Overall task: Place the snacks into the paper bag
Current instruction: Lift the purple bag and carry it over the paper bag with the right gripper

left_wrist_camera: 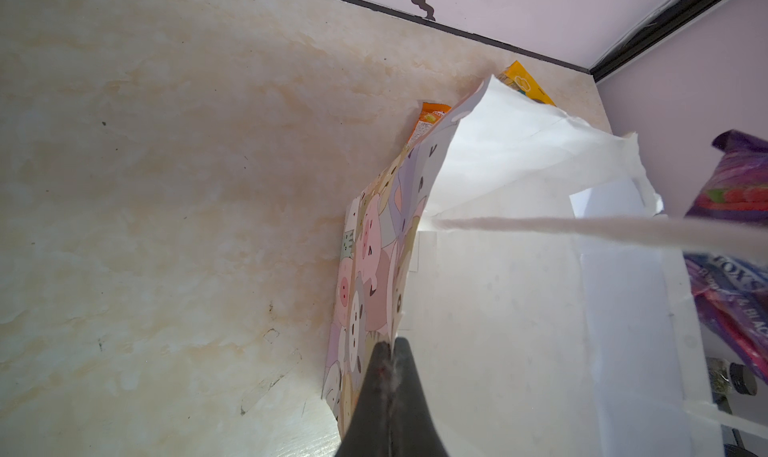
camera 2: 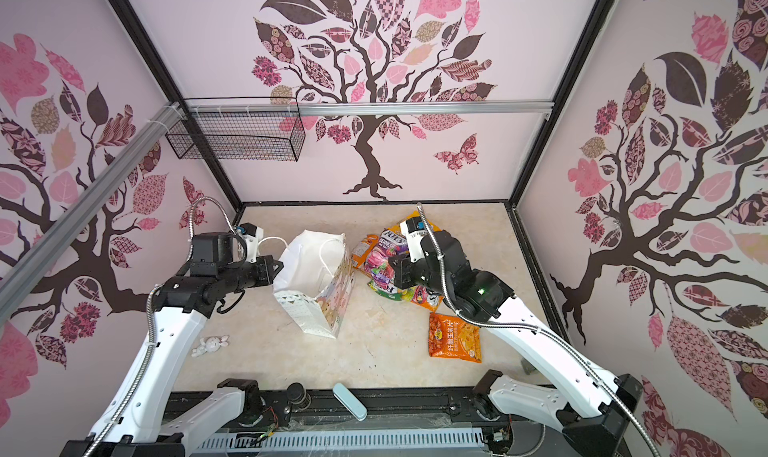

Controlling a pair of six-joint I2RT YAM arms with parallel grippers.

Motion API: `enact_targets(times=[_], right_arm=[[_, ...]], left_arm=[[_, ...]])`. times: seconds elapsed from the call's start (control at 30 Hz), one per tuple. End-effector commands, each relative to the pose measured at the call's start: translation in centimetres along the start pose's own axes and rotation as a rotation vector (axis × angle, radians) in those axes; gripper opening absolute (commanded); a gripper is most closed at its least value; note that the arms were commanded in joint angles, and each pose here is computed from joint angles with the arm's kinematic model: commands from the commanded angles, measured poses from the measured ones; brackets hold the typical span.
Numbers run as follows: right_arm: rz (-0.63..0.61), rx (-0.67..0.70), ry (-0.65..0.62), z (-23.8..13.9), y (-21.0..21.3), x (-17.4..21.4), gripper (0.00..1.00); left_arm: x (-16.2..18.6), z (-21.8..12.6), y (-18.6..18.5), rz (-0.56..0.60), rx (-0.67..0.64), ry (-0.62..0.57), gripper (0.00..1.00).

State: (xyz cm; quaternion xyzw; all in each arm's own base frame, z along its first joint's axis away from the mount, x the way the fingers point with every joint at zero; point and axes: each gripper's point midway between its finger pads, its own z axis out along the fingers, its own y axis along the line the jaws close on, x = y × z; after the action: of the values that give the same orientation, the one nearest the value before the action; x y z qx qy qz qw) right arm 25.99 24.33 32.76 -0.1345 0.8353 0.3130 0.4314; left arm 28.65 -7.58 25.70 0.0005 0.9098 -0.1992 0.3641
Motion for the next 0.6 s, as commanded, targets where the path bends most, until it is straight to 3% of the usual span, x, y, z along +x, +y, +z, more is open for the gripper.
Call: enact_targets(times=[0.0, 0.43, 0.57], right_arm=[[-0.053, -0.005, -0.048, -1.2, 1.3, -3.0, 0.00], [-0.070, -0.072, -0.149, -3.8, 5.8, -10.2, 0.00], [-0.164, -0.067, -0.157, -3.7, 10.0, -10.9, 0.00]], left_arm=[[0.3, -0.2, -0.1, 0.003, -0.003, 0.027, 0.00], [0.5, -0.4, -0.6, 0.003, 0.017, 0.041, 0.00], [0.1, -0.6, -0.3, -0.007, -0.005, 0.029, 0.00]])
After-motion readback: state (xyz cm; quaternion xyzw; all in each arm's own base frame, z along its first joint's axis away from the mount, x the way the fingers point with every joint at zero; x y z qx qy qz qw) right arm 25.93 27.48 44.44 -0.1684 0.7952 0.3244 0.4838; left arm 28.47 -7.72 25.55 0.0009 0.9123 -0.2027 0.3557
